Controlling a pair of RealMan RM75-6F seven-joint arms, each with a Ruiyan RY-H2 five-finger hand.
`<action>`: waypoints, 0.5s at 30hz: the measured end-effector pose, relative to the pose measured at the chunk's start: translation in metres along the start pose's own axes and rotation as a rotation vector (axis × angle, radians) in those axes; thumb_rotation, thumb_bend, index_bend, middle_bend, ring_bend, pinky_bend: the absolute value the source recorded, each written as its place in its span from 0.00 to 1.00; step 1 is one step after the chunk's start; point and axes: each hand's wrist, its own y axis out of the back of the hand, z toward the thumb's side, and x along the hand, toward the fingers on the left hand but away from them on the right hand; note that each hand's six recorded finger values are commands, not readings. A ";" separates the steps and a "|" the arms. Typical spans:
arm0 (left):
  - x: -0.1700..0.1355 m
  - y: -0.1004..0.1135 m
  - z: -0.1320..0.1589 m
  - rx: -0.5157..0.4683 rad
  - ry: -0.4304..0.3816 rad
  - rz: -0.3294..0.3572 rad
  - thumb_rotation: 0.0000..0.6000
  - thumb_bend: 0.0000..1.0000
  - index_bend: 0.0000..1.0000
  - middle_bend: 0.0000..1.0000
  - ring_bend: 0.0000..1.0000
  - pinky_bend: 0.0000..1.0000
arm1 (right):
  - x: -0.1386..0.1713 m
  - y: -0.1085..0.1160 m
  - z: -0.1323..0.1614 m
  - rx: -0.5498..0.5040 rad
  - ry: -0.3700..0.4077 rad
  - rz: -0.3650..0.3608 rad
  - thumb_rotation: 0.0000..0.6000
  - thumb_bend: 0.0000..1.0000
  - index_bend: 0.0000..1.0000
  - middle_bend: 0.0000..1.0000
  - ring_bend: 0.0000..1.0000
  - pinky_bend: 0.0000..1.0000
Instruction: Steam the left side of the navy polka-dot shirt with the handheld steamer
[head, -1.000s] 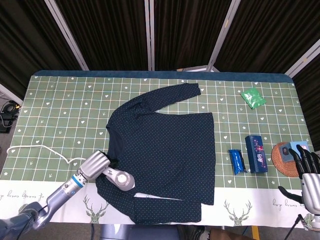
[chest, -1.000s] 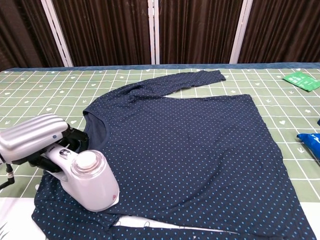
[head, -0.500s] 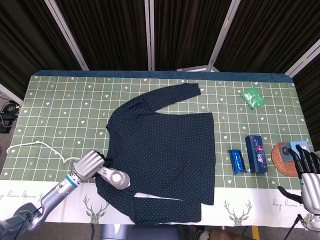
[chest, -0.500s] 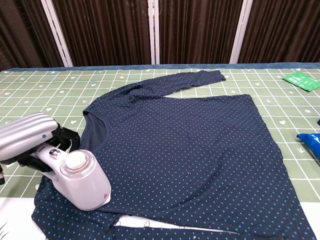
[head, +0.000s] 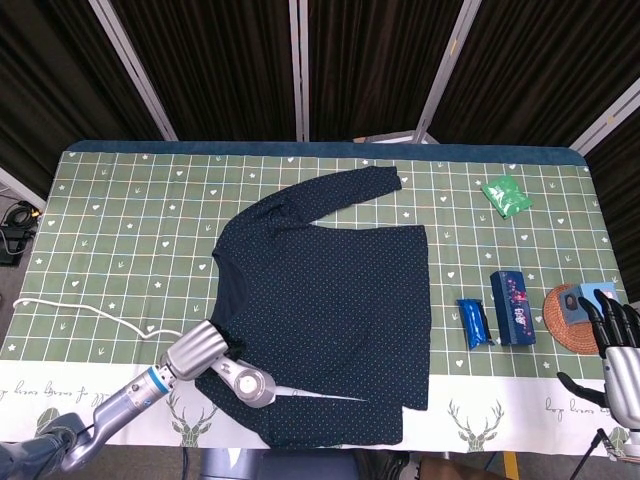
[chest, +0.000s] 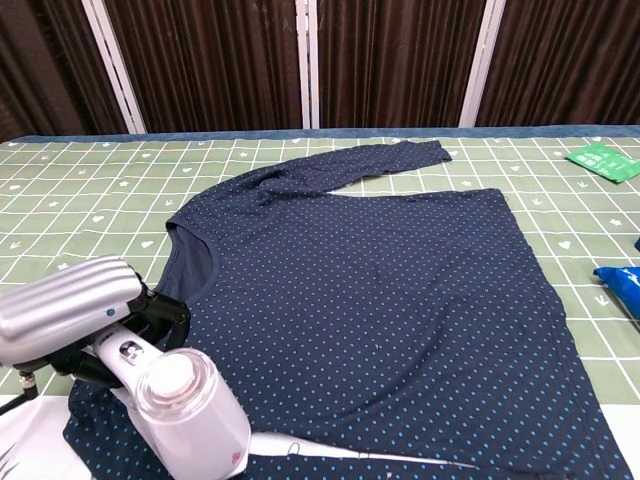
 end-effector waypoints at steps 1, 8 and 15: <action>0.001 0.001 0.003 -0.005 -0.007 0.004 1.00 0.52 0.97 0.88 0.79 1.00 | 0.000 0.000 0.000 0.000 0.000 0.000 1.00 0.00 0.00 0.00 0.00 0.00; 0.005 0.013 0.002 -0.007 -0.001 0.044 1.00 0.52 0.97 0.88 0.79 1.00 | 0.000 0.000 0.000 -0.002 0.001 0.000 1.00 0.00 0.00 0.00 0.00 0.00; 0.010 0.037 -0.033 0.012 0.113 0.110 1.00 0.52 0.97 0.88 0.79 1.00 | 0.001 0.000 0.001 -0.001 0.004 0.001 1.00 0.00 0.00 0.00 0.00 0.00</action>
